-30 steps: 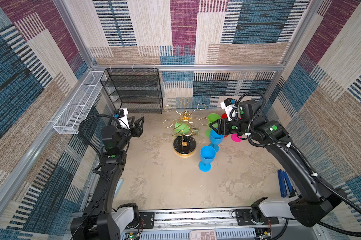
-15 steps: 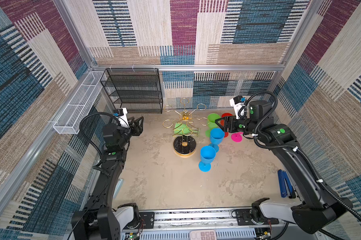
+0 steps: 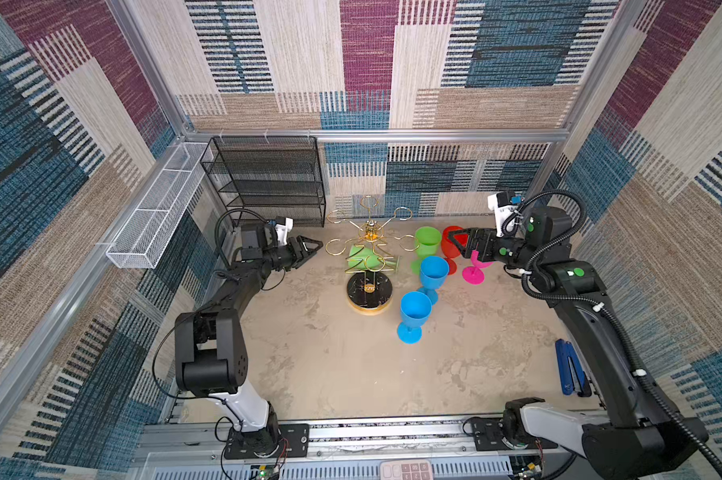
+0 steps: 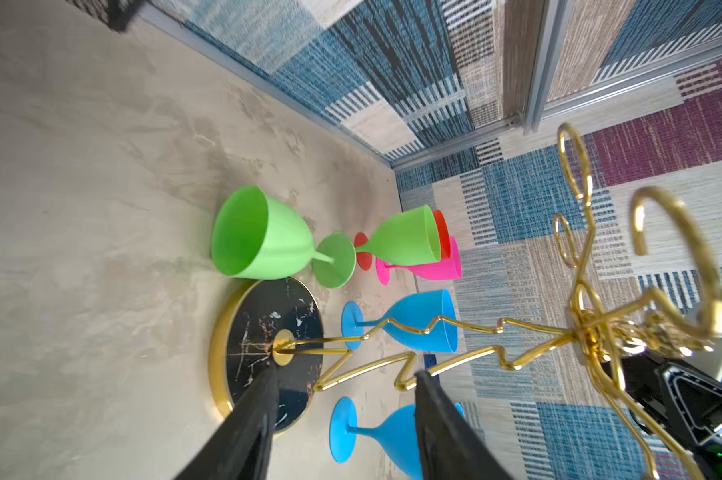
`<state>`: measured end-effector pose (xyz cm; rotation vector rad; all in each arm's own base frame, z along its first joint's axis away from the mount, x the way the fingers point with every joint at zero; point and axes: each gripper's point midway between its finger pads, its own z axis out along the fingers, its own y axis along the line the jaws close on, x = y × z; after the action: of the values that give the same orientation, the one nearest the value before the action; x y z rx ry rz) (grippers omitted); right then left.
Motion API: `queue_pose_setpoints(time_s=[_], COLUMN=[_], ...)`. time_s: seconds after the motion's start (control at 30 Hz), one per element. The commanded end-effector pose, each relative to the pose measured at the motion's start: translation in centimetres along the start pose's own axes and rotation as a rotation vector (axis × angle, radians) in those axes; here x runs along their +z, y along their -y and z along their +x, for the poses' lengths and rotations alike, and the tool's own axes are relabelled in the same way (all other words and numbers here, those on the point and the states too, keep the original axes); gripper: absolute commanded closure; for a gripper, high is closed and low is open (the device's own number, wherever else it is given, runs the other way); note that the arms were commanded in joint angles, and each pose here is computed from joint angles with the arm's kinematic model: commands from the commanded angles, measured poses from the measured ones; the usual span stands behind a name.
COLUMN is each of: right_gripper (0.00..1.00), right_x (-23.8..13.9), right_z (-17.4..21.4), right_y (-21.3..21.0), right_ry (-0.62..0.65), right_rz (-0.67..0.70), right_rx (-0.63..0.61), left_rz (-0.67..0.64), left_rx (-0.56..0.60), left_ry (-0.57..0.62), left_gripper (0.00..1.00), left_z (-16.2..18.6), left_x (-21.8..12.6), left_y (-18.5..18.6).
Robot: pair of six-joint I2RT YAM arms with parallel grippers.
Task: Take the wine glass off the wine glass rack
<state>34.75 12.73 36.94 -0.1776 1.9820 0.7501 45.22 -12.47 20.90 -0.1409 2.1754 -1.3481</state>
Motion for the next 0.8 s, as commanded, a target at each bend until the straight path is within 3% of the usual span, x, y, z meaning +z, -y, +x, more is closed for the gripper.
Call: queue_pose_setpoints(time_s=[0.0, 0.33, 0.77], right_gripper=[0.02, 0.01, 0.01], right_x=[-0.2, -0.5, -1.2], right_z=[-1.5, -1.0, -0.8], right_y=[-0.8, -0.5, -0.8], right_ry=[0.056, 0.056, 0.07], right_rz=[-0.047, -0.034, -0.032], right_rx=[-0.03, -0.049, -0.07], left_rz=[0.007, -0.014, -0.073], left_rx=[-0.068, -0.08, -0.045], left_ry=[-0.052, -0.14, -0.127], left_gripper=[0.46, 0.46, 0.47], left_z=[0.8, 2.3, 2.1], left_x=[1.9, 8.1, 10.7], left_y=[-0.6, -1.8, -3.3])
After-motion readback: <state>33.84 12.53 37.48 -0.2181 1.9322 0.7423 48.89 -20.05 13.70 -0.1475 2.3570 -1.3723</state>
